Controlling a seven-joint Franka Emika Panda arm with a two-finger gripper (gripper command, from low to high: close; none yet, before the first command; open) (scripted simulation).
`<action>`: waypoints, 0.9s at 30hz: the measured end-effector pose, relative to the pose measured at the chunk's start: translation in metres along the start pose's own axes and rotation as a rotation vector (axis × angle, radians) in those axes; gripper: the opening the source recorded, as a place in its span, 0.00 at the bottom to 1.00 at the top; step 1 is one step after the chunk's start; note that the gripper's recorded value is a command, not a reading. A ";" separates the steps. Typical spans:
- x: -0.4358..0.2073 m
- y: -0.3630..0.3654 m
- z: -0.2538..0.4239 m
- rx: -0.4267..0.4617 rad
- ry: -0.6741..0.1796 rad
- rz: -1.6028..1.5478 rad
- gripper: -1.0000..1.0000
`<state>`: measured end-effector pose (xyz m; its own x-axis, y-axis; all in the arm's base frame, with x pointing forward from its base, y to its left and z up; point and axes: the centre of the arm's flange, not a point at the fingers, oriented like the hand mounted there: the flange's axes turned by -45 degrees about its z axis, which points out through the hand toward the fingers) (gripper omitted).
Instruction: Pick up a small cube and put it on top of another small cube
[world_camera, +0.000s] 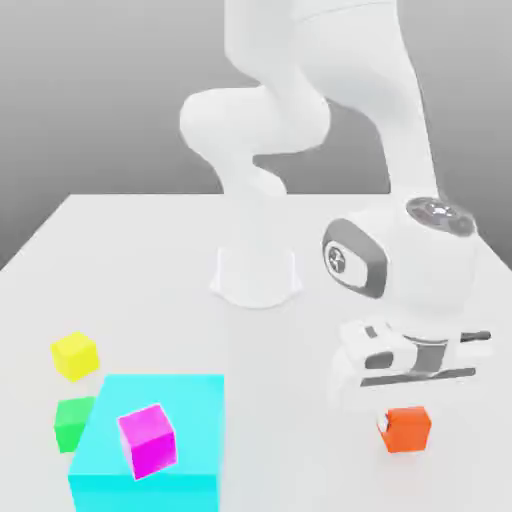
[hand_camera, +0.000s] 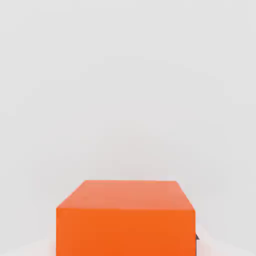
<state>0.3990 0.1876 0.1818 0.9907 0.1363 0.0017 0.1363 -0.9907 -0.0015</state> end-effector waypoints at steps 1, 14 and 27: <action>0.003 0.006 -0.007 -0.001 0.000 0.039 0.00; 0.054 0.155 -0.074 -0.002 0.008 0.980 0.00; 0.041 0.315 -0.135 -0.001 0.004 1.925 0.00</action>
<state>0.4826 -0.1189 0.3162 -0.2158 -0.9764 0.0005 -0.9764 0.2158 -0.0033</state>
